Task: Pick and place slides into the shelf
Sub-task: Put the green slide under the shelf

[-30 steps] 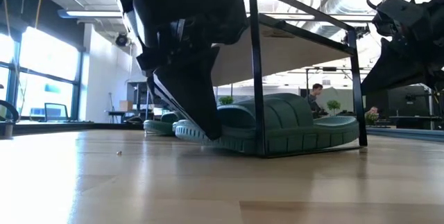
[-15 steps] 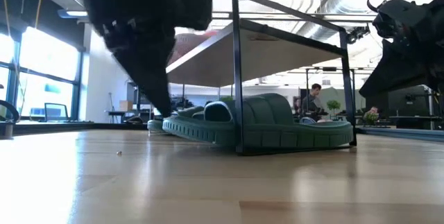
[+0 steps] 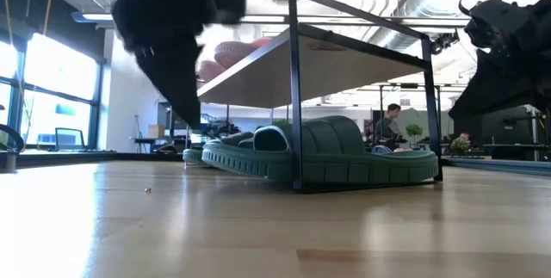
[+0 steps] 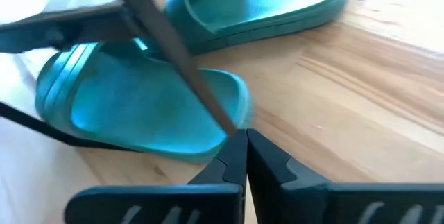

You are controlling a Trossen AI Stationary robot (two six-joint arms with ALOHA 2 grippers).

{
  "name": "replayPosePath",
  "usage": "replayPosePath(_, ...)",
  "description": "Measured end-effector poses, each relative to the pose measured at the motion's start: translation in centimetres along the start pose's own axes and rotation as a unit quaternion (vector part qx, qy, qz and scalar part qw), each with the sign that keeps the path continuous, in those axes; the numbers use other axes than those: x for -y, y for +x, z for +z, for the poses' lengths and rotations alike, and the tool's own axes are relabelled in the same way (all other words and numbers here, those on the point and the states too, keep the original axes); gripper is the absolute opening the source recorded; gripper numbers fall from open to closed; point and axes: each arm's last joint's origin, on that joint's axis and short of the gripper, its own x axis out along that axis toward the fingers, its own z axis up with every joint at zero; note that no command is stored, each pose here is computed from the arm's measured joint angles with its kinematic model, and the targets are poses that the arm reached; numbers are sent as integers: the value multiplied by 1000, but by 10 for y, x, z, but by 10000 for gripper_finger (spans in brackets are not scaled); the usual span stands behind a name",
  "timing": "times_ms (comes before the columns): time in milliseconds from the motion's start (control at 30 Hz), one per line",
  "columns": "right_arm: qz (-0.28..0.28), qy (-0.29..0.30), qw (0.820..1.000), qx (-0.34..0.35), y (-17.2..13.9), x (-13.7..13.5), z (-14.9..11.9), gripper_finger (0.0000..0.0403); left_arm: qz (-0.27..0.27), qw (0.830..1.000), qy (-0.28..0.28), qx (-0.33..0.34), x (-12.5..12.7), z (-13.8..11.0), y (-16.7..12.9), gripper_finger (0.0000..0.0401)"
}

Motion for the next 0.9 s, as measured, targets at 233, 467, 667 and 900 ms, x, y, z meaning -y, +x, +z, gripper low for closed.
replayPosePath(233,-24,-1,1000,-5,-14,16,11,0,21,999,-11,28,-21,-7,-33,0)
replayPosePath(467,-34,30,998,-35,-34,44,43,0,21,996,-49,75,-55,-31,-44,0)
replayPosePath(667,-17,76,995,-67,-43,71,74,0,-53,980,-99,162,-76,-63,-25,0)
replayPosePath(900,47,149,981,-117,-36,90,107,0,-90,965,-138,204,-87,-84,7,0)
